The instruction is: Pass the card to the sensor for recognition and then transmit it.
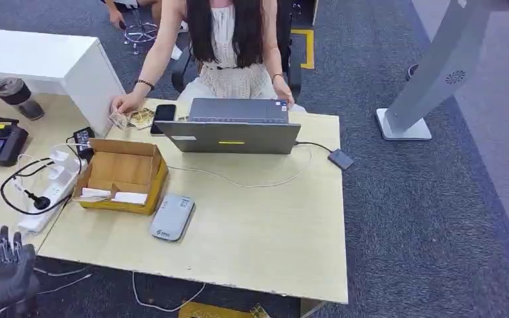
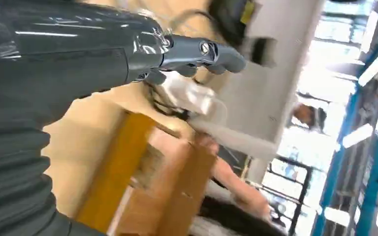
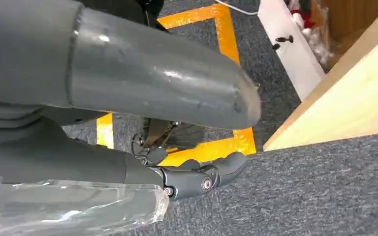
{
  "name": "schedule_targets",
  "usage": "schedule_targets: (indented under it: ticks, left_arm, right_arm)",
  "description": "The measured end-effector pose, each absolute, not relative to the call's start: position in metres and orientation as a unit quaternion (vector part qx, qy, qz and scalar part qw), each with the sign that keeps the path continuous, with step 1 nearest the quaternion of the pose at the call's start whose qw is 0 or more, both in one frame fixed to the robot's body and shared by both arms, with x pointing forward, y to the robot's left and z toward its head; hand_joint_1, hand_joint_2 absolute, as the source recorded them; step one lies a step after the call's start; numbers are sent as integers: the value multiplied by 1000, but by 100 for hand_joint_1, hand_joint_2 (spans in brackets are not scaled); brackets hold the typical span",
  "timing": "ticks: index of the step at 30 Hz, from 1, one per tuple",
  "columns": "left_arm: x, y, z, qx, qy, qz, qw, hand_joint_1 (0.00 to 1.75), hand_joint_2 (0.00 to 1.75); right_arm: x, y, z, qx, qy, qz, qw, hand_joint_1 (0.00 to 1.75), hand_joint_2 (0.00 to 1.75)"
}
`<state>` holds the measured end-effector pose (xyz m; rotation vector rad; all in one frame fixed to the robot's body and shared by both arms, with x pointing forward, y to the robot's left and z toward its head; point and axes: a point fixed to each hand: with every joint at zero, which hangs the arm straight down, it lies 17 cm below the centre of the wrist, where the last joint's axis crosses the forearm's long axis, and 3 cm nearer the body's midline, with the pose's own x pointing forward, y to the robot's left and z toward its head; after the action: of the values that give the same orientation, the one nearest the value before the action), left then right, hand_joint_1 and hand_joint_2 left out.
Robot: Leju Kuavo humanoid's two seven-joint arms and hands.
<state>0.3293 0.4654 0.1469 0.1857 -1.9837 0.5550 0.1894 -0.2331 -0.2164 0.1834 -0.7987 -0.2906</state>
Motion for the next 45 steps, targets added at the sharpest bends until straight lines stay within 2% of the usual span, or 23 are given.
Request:
schedule_targets:
  ticks: [3,7,11,14,18,23,44,45]
  left_arm:
    - [359,432,197,111,-852,142,491,0,175]
    - [409,389,271,245,-863,10,441,0,175]
    - [464,360,340,527,-761,-172,337,0,175]
    - [512,334,377,632,-682,-270,252,0,175]
    - [546,320,385,650,-657,-314,216,0,175]
    - [561,321,374,656,-640,-339,210,0,175]
    - [575,342,338,659,-609,-373,234,0,175]
    - [575,342,338,659,-609,-373,234,175,175]
  right_arm:
    - [188,-229,-219,93,-377,-131,912,0,0]
    - [186,-221,-221,101,-362,-109,920,0,0]
    - [185,-198,-223,120,-343,-63,929,0,0]
    - [195,-179,-218,136,-343,-38,929,0,0]
    - [198,-166,-215,147,-341,-31,928,0,0]
    - [198,-160,-214,151,-340,-28,928,0,0]
    - [188,-153,-217,157,-323,-19,933,0,0]
    - [188,-153,-217,157,-323,-19,933,0,0]
